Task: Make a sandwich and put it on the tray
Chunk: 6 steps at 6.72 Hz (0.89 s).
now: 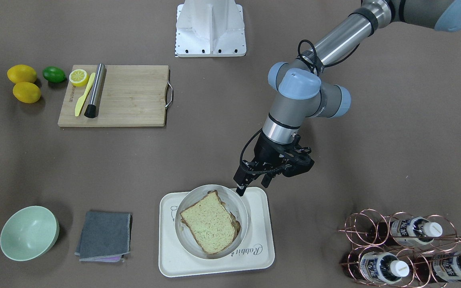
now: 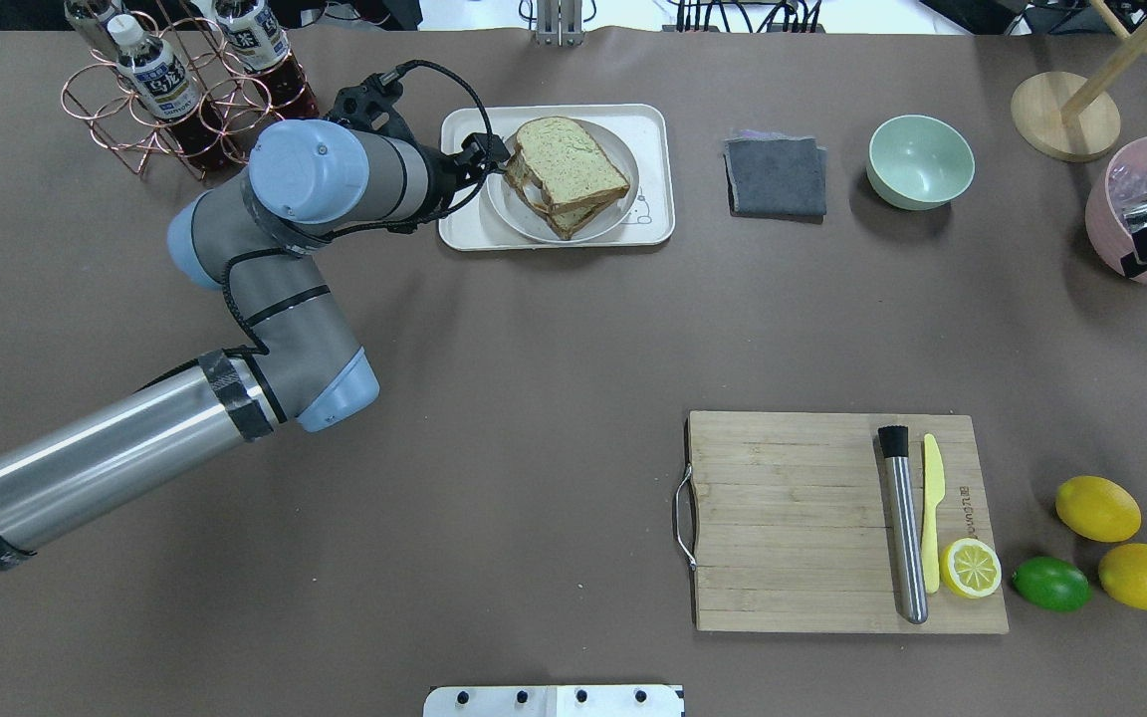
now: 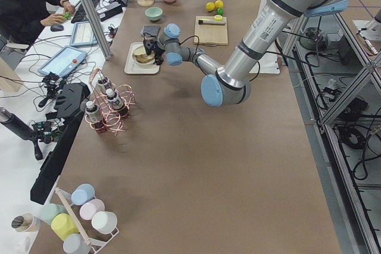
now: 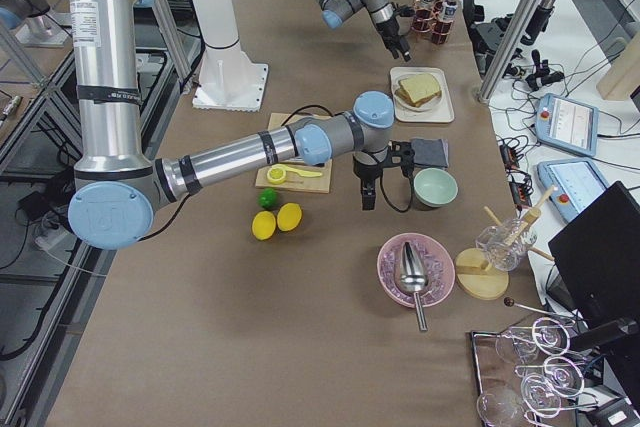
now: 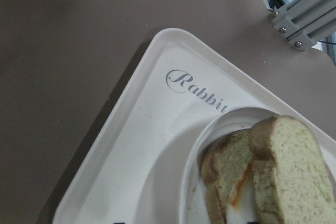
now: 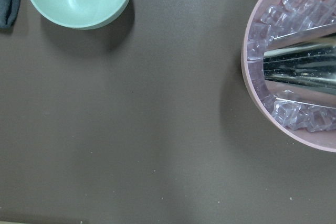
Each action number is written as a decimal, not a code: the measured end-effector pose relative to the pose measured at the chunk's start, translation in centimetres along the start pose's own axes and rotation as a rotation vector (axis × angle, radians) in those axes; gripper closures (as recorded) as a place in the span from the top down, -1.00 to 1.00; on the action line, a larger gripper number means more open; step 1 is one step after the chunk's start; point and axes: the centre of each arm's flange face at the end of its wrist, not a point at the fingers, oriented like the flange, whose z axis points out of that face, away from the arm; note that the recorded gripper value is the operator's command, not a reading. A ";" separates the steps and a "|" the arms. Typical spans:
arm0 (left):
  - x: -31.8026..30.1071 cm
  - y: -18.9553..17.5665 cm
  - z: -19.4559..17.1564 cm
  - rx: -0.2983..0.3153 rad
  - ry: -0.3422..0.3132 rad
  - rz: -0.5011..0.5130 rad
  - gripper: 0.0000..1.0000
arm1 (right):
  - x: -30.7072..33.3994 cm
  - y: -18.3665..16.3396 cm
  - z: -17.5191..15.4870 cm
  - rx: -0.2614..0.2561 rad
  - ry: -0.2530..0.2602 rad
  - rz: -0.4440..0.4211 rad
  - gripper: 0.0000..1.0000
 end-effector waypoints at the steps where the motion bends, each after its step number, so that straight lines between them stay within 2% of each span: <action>1: -0.4 -1.6 -3.3 -0.028 -0.038 0.007 0.96 | 0.5 -0.1 -0.2 0.002 0.002 0.003 1.00; 3: -3.2 -5.1 -11.2 -0.025 -0.192 0.169 0.96 | 5.1 0.9 -0.6 0.002 0.035 -0.021 1.00; 5: -9.6 -10.6 -16.7 -0.016 -0.351 0.369 0.95 | 12.9 2.9 -1.2 -0.002 0.069 -0.058 0.99; 6: -14.2 -14.2 -19.1 -0.051 -0.408 0.453 0.95 | 15.9 4.0 -1.3 -0.004 0.078 -0.054 0.99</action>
